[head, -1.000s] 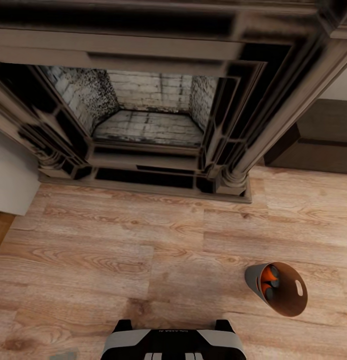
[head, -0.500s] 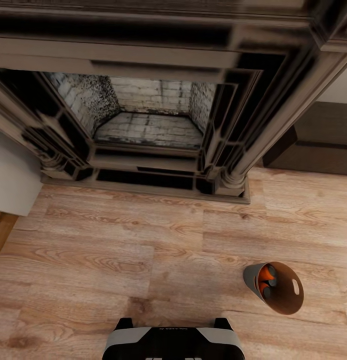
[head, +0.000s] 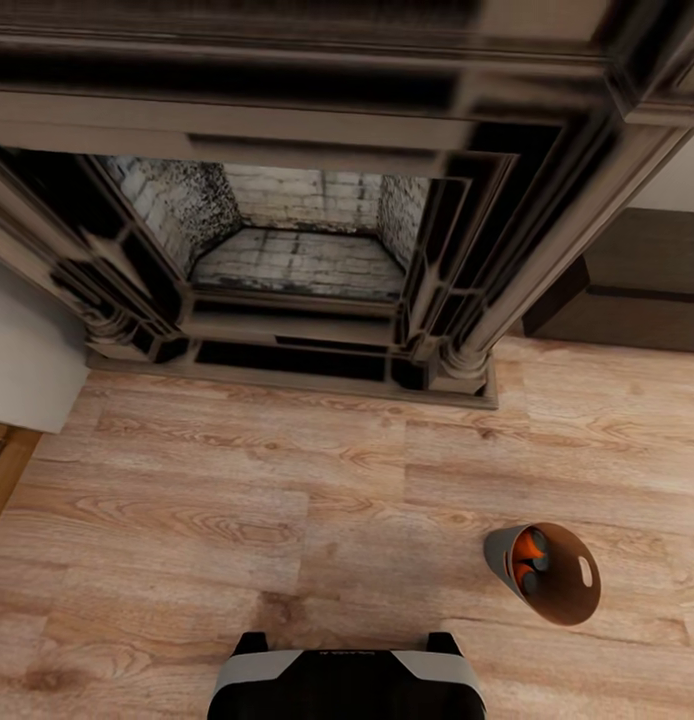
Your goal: Put the three can of soda from the living room inside the tash can in the kitchen.
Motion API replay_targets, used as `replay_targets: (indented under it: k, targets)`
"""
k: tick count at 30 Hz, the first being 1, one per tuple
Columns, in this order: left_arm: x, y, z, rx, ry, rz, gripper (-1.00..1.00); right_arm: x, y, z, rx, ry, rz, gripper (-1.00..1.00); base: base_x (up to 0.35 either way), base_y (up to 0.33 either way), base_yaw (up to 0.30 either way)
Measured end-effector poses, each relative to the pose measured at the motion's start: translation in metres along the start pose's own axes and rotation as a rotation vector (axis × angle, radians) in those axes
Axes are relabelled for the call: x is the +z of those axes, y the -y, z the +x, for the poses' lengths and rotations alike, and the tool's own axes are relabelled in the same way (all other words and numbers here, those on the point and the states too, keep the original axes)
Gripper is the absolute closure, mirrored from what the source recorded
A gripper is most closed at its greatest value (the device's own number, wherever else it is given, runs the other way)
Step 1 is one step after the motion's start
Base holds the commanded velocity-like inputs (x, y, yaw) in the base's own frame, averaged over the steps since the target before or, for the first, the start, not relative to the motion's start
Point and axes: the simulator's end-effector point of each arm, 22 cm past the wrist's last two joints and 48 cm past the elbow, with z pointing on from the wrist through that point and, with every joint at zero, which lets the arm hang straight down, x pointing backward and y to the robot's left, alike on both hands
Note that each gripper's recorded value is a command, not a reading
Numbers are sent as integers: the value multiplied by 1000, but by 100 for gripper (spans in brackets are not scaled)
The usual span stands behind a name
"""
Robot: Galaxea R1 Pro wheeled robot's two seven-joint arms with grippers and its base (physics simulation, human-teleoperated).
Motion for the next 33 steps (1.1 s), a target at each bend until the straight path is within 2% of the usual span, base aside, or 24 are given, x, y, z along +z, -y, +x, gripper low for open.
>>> replay_targets:
  k: [7, 22, 33]
  targets:
    - [-10, -3, 6, 2, -3, 0, -100, -9, 2, 1, 32, 19, 11, -100, 0, 0, 0]
    - [-37, -13, 42, 15, -41, -2, -100, -27, 3, 13, 39, 18, 11, -100, 0, 0, 0]
    - [-51, -11, 53, 23, -52, 9, -100, -38, 9, 17, 35, 27, 18, -100, 0, 0, 0]
